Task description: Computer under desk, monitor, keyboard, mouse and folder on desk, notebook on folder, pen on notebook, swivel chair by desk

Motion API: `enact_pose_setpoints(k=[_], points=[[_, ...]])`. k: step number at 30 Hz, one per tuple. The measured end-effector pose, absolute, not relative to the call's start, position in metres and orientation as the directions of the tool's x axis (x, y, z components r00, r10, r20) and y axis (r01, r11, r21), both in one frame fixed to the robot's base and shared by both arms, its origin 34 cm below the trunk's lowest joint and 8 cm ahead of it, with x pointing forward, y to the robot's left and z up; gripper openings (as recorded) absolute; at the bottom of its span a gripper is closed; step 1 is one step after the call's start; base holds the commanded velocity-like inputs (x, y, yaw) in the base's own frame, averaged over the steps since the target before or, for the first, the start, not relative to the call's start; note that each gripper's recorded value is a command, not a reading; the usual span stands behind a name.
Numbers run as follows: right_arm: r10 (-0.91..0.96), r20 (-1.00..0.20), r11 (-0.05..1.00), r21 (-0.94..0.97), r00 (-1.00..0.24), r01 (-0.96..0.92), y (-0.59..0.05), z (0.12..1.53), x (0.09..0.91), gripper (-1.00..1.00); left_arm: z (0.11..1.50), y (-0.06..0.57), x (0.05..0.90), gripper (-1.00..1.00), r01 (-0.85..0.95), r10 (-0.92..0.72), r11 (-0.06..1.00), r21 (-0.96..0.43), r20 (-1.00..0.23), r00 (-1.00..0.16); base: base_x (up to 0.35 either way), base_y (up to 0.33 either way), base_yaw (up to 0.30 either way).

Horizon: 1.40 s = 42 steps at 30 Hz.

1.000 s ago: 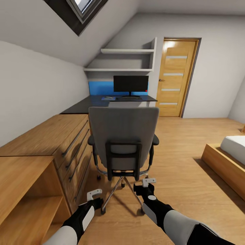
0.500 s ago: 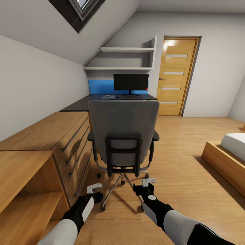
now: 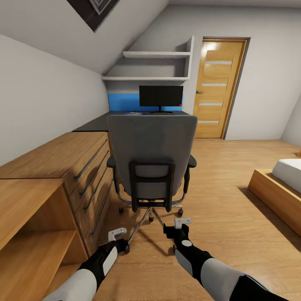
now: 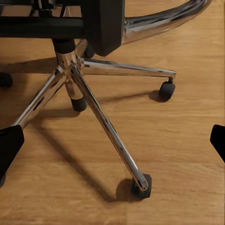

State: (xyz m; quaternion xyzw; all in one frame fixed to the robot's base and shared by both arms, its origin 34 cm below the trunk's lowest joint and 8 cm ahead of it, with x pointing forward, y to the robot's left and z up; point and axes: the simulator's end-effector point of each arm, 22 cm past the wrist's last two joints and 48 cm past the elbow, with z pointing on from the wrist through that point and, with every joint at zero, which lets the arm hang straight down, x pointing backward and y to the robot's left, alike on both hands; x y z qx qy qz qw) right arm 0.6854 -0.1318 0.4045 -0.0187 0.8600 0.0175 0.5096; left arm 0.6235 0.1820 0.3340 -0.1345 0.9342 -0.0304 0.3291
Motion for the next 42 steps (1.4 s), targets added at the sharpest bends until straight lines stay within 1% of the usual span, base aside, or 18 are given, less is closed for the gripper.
enact_pose_setpoints(k=[5, 8, 12, 16, 20, 24, 29, 33, 42], points=[[-0.003, -0.886, 0.999, 0.020, -0.465, -0.045, -0.132, 0.399, 0.687, 1.00, 0.330, 0.186, 0.630, 1.00, -0.246, -0.282, 0.958, -0.149, -0.651, -0.704, 0.000, 0.000, 0.000], [0.006, -0.893, 0.999, 0.028, -0.449, -0.043, -0.130, 0.397, 0.688, 1.00, 0.325, 0.188, 0.630, 1.00, -0.254, -0.286, 0.956, -0.146, -0.658, -0.697, 0.000, 0.000, 0.000], [0.012, -0.894, 0.999, 0.034, -0.447, -0.042, -0.130, 0.390, 0.687, 1.00, 0.316, 0.189, 0.628, 1.00, -0.259, -0.287, 0.955, -0.142, -0.650, -0.703, 0.000, 0.000, 0.000], [0.015, -0.891, 0.998, 0.039, -0.453, -0.043, -0.128, 0.382, 0.687, 1.00, 0.300, 0.186, 0.617, 1.00, -0.256, -0.282, 0.958, -0.132, -0.615, -0.737, 0.000, 0.000, 0.000], [0.012, -0.890, 0.998, 0.039, -0.457, -0.049, -0.127, 0.378, 0.686, 1.00, 0.317, 0.184, 0.638, 1.00, -0.237, -0.273, 0.961, -0.140, -0.590, -0.760, 0.000, 0.000, 0.000], [0.013, -0.899, 0.998, 0.040, -0.438, -0.052, -0.126, 0.382, 0.688, 1.00, 0.317, 0.187, 0.643, 1.00, -0.244, -0.280, 0.959, -0.146, -0.635, -0.720, 0.000, 0.000, 0.000], [0.014, -0.904, 0.998, 0.040, -0.428, -0.052, -0.127, 0.384, 0.689, 1.00, 0.312, 0.193, 0.640, 1.00, -0.252, -0.280, 0.958, -0.139, -0.657, -0.700, 0.008, 0.000, 0.000], [0.014, -0.904, 0.998, 0.040, -0.426, -0.051, -0.127, 0.385, 0.689, 1.00, 0.311, 0.192, 0.638, 1.00, -0.250, -0.278, 0.958, -0.139, -0.657, -0.701, 0.140, 0.000, 0.000], [0.012, -0.905, 0.998, 0.038, -0.426, -0.052, -0.127, 0.384, 0.689, 1.00, 0.300, 0.181, 0.626, 1.00, -0.170, -0.181, 0.982, -0.080, -0.650, -0.738, 0.236, 0.000, 0.000]])
